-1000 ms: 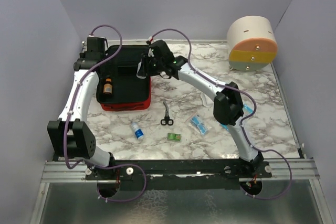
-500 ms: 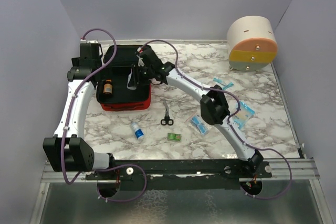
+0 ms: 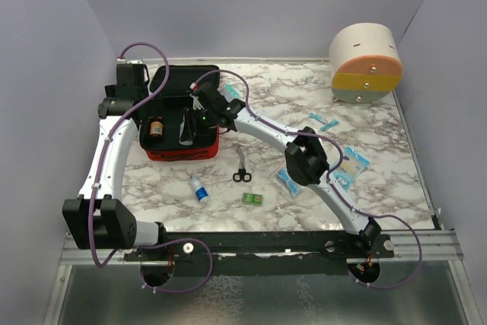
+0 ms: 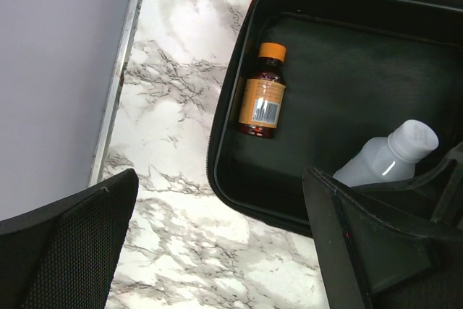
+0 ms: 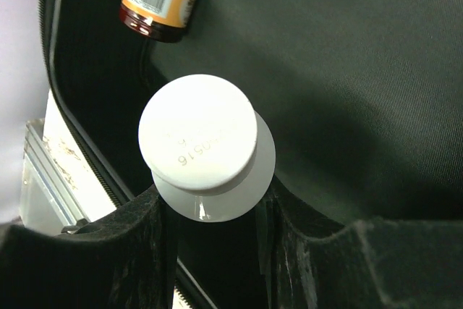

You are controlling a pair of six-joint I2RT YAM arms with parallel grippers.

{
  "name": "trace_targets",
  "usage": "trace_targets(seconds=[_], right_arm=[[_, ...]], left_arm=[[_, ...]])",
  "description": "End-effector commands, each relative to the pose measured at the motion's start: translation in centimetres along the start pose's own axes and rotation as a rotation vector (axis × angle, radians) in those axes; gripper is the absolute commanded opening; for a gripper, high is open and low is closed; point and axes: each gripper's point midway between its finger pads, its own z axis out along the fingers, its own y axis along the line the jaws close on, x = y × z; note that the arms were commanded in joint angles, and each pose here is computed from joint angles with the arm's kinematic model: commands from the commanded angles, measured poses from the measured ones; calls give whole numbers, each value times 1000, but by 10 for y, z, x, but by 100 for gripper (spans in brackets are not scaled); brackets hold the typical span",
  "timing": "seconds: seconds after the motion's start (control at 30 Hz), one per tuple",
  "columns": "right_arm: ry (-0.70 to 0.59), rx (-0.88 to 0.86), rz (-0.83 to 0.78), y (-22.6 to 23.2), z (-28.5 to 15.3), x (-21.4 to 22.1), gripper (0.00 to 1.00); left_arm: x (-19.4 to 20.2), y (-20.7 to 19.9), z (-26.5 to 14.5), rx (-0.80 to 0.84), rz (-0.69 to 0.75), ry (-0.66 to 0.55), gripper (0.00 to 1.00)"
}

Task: Organize the medicine kit
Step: Place the pill bottle in the medicine box.

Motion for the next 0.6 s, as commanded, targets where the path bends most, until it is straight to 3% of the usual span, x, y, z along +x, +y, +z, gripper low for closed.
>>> trace_targets(seconds=[0.0, 0.3, 0.57], right_arm=[[-1, -17, -15, 3, 2, 1, 37], [-1, -5, -18, -3, 7, 5, 57], [-61, -1, -45, 3, -2, -11, 61]], left_arm=[[1, -4, 1, 26, -16, 3, 99], [4, -8, 2, 44, -12, 12, 99], [10, -14, 7, 72, -11, 36, 99]])
